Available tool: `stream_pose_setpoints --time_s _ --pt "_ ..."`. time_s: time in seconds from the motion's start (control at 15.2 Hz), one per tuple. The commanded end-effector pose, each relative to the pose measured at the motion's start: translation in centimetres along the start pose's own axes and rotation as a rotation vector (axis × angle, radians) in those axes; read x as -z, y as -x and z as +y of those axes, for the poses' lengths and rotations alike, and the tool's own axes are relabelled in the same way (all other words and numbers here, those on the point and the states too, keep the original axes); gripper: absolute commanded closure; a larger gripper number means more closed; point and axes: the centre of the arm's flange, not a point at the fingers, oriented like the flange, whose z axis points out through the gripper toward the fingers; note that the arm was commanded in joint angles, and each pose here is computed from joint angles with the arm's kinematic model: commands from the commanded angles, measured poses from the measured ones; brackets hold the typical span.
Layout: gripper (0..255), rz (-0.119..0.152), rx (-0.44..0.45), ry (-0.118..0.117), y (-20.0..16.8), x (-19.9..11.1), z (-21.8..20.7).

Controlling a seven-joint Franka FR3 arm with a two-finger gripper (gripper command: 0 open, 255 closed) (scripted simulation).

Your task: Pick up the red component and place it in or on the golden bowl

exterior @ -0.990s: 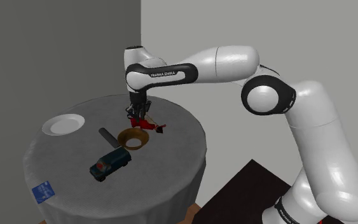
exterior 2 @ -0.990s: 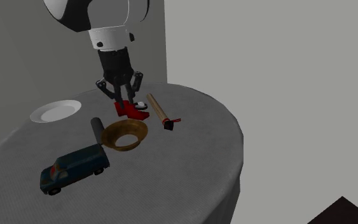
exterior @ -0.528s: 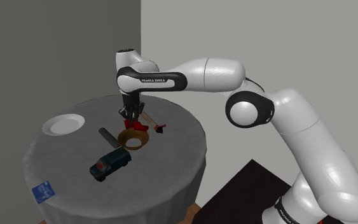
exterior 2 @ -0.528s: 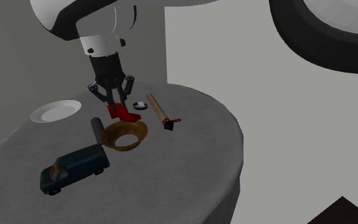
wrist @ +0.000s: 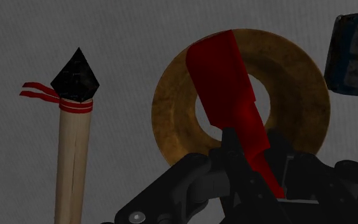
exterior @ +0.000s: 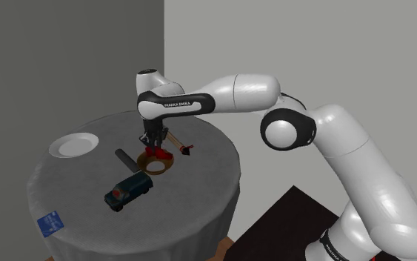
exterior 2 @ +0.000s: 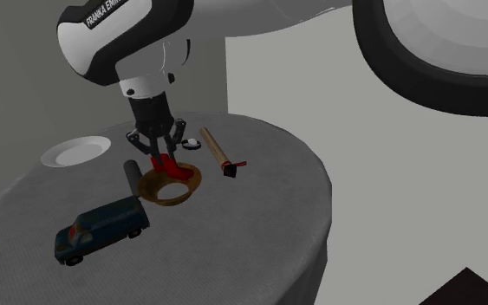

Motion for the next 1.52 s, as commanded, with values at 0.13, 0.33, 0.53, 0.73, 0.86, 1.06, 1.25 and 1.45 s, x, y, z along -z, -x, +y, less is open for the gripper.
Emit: stream_pose_setpoints --time_s 0.13,0.33,0.53,0.73,0.86,1.06,1.25,1.45 --pt "255 0.001 0.000 0.000 -0.1 -2.0 -0.1" --pt "255 0.001 0.000 0.000 -0.1 -2.8 -0.2" --pt "255 0.001 0.000 0.000 -0.1 -2.8 -0.2" --pt "255 0.001 0.000 0.000 -0.1 -2.8 -0.2" --pt "0 0.001 0.000 0.000 -0.1 -2.8 -0.2" --pt "0 0.001 0.000 0.000 -0.1 -2.8 -0.2" --pt "0 0.001 0.000 0.000 -0.1 -0.2 -0.2" --pt "0 0.001 0.000 0.000 -0.1 2.2 -0.2"
